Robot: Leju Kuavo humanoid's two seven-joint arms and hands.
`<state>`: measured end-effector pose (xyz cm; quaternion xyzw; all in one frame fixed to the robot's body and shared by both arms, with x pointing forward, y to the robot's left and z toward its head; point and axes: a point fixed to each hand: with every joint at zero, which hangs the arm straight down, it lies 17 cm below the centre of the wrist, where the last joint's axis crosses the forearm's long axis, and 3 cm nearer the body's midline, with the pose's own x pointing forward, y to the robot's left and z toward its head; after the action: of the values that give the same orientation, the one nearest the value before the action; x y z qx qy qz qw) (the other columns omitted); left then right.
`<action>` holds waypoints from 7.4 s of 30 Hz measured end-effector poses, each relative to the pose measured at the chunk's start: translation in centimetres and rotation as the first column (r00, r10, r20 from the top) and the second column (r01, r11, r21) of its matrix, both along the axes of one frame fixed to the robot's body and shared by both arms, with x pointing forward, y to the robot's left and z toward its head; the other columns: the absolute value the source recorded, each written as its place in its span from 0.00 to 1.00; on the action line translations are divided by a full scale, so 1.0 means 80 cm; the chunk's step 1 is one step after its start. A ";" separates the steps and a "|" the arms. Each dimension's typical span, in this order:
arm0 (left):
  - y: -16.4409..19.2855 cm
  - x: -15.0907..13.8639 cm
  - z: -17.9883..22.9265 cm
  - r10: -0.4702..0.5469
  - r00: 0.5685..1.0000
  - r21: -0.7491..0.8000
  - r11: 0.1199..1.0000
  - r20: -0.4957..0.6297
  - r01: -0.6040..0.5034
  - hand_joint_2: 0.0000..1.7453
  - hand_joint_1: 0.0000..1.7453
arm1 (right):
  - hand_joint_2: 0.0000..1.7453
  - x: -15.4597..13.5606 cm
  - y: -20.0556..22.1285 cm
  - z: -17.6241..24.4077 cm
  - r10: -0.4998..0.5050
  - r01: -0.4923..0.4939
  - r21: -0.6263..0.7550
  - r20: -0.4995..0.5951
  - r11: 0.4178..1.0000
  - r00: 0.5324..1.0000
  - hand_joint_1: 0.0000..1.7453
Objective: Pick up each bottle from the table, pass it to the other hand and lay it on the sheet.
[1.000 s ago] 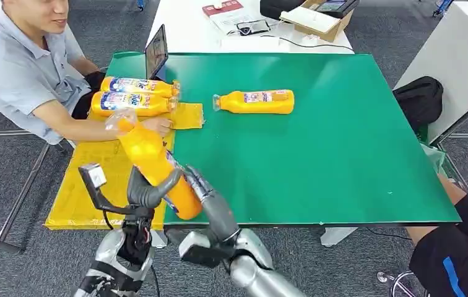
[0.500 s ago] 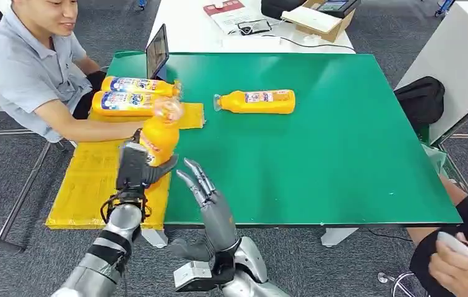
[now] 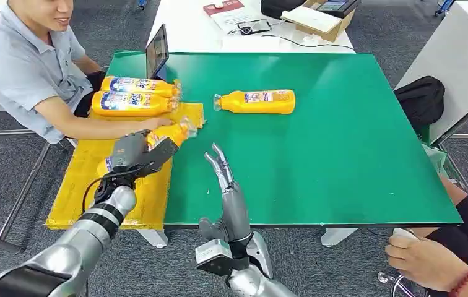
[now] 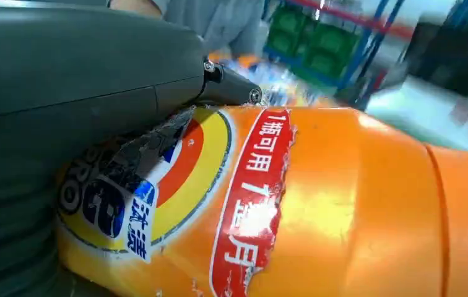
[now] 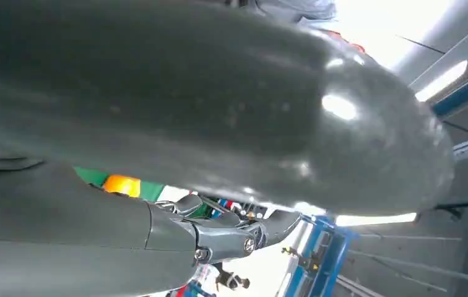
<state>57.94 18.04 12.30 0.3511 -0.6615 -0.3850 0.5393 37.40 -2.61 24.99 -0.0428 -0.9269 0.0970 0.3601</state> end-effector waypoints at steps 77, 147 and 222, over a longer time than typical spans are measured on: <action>0.088 -0.108 0.127 0.168 0.940 -0.948 0.169 0.297 0.270 1.00 0.00 | 1.00 0.045 -0.044 -0.073 -0.042 0.015 -0.268 -0.093 0.963 0.995 0.00; 0.055 -0.140 0.151 0.180 0.937 -0.909 0.352 0.301 0.225 1.00 0.00 | 1.00 0.216 -0.243 -0.301 -0.531 -0.353 -0.875 -0.482 0.331 0.696 1.00; -0.121 -0.273 0.070 -0.389 0.896 -0.976 -0.115 0.214 0.183 1.00 1.00 | 1.00 -0.013 0.079 -0.172 0.321 -0.362 -0.008 -0.445 0.932 0.836 1.00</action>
<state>36.12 8.35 17.89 -0.3239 -0.7496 0.0765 0.5721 36.34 3.72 11.23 0.1297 -0.8094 0.2093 0.5331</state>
